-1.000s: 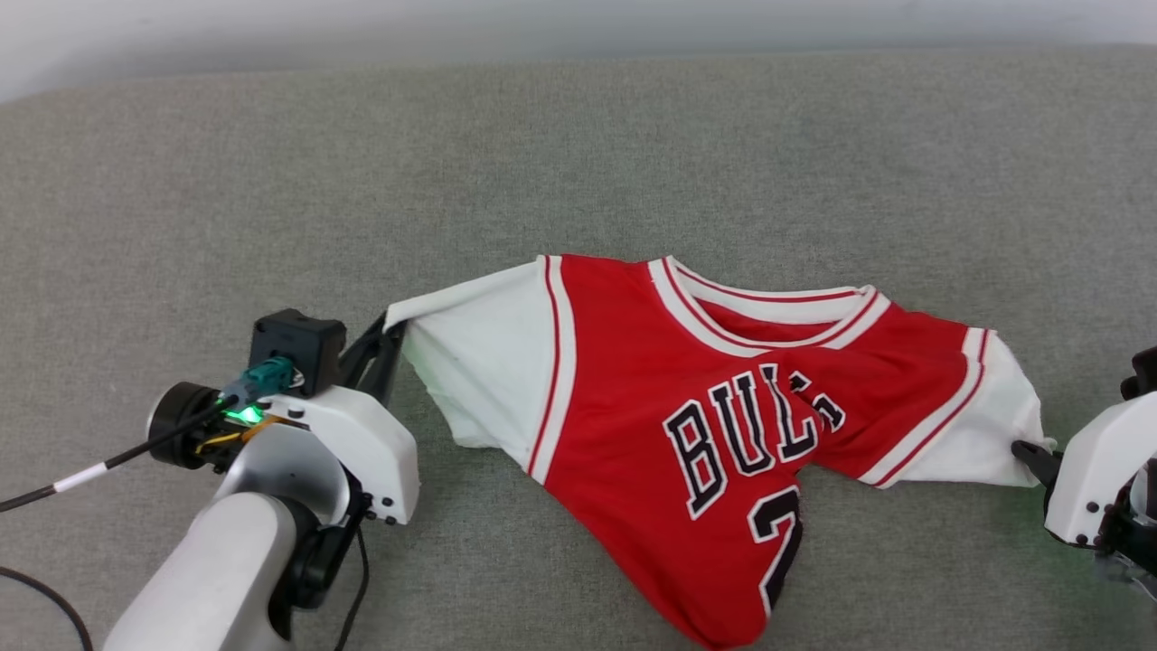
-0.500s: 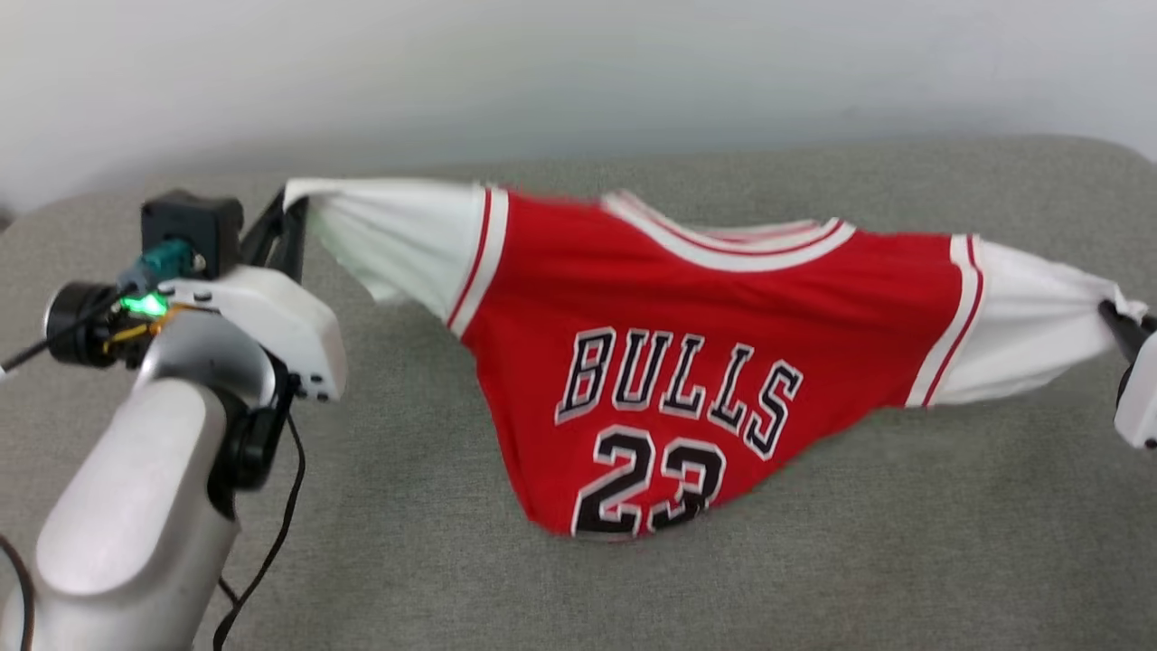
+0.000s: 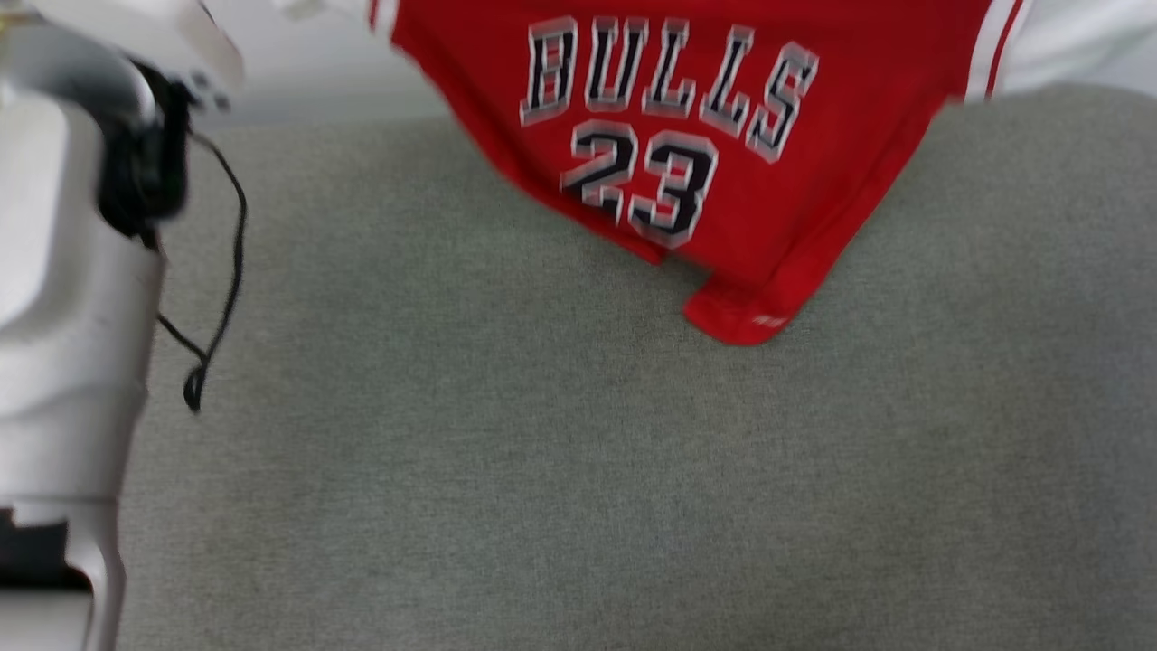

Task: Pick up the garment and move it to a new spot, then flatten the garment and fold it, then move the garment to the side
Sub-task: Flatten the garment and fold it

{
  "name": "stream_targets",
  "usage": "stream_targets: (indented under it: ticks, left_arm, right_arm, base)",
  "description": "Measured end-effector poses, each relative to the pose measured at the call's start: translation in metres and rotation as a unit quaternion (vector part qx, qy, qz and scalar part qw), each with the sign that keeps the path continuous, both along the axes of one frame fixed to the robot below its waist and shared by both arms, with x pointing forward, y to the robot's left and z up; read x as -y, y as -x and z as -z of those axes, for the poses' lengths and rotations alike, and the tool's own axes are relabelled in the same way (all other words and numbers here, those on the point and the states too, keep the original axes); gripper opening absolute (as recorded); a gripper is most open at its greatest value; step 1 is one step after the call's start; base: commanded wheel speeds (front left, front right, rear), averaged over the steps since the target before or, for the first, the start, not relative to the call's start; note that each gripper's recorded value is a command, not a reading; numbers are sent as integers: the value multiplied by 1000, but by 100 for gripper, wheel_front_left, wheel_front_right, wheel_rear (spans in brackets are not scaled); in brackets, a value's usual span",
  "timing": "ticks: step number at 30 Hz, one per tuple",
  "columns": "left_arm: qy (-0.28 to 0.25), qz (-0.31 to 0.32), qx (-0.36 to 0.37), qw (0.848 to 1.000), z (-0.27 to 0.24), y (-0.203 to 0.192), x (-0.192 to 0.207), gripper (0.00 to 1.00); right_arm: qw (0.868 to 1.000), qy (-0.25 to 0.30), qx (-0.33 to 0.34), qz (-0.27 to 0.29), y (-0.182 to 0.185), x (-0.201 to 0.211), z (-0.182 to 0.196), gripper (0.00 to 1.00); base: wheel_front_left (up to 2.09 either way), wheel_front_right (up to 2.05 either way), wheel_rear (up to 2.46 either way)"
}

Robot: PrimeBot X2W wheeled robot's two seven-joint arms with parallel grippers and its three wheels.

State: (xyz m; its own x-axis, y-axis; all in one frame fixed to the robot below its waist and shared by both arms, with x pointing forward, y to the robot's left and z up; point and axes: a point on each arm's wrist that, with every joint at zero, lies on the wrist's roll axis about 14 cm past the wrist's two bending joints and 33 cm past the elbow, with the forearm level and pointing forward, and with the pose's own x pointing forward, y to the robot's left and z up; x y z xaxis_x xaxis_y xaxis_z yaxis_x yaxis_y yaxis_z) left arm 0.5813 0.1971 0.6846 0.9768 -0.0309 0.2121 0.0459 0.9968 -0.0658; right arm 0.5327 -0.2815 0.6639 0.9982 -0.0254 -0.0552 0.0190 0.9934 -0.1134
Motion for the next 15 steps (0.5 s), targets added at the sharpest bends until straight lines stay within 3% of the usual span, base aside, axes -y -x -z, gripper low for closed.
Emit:
stream_targets:
  ticks: [11,15]
  left_arm:
    - [-1,-28,118,993,-57,-75,-21,0]
    - [-11,-34,149,988,-63,-98,-26,0]
  right_arm:
    - [990,50,131,-8,-84,-9,-66,0]
    - [984,66,164,-14,-109,-12,-73,0]
  base:
    - [0,0,0]
    - [0,0,0]
